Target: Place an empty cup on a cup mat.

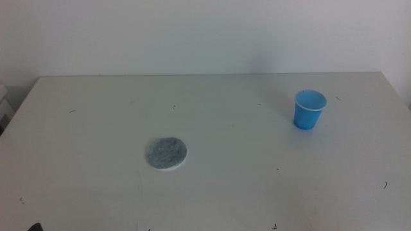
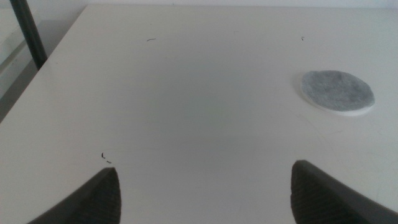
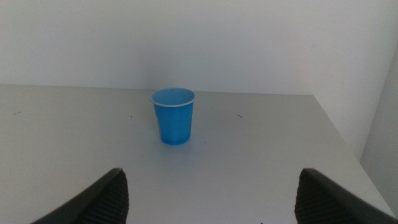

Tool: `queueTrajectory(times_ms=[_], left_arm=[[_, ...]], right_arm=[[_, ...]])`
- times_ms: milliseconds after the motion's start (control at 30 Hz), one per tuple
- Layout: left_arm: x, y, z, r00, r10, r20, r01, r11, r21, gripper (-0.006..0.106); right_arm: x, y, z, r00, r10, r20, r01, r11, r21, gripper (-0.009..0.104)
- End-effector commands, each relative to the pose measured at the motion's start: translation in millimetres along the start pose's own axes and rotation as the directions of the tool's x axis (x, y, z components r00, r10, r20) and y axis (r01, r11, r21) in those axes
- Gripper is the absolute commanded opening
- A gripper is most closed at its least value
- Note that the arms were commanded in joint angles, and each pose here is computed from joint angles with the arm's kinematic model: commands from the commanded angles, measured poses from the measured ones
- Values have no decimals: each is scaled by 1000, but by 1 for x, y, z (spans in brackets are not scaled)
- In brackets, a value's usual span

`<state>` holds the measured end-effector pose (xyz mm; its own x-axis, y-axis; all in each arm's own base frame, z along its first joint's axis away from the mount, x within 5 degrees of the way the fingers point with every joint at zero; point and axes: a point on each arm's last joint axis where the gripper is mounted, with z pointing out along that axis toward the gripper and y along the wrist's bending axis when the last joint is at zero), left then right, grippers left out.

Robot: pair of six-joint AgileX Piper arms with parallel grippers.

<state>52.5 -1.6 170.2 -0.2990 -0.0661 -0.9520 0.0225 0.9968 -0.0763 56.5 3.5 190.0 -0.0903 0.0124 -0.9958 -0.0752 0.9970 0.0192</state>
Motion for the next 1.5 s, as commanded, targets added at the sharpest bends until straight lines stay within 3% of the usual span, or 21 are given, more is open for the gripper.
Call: queueTrajectory(times_ms=[0, 400, 800, 1067, 1300, 1467], left_arm=[[-8, -1, -1, 997, -11, 77, 11, 1000, 10, 105], [-8, -1, -1, 997, -11, 77, 11, 1000, 10, 105], [-8, -1, -1, 997, -11, 77, 11, 1000, 10, 105], [-8, -1, -1, 997, -11, 77, 11, 1000, 10, 105], [-8, -1, -1, 997, -11, 77, 11, 1000, 10, 105], [-8, -1, -1, 997, -11, 77, 11, 1000, 10, 105]], right_arm=[[-10, 1, -3, 994, -29, 104, 31, 999, -12, 94], [-10, 1, -3, 993, -56, 105, 58, 998, -9, 94], [-47, 1, 9, 996, -54, -71, 54, 999, 5, 94], [-96, 2, 32, 991, -63, -118, 65, 998, 10, 94], [-142, -1, 63, 952, -78, -295, 94, 995, 42, 94], [-180, 1, 97, 922, -6, -387, 34, 997, 66, 94]])
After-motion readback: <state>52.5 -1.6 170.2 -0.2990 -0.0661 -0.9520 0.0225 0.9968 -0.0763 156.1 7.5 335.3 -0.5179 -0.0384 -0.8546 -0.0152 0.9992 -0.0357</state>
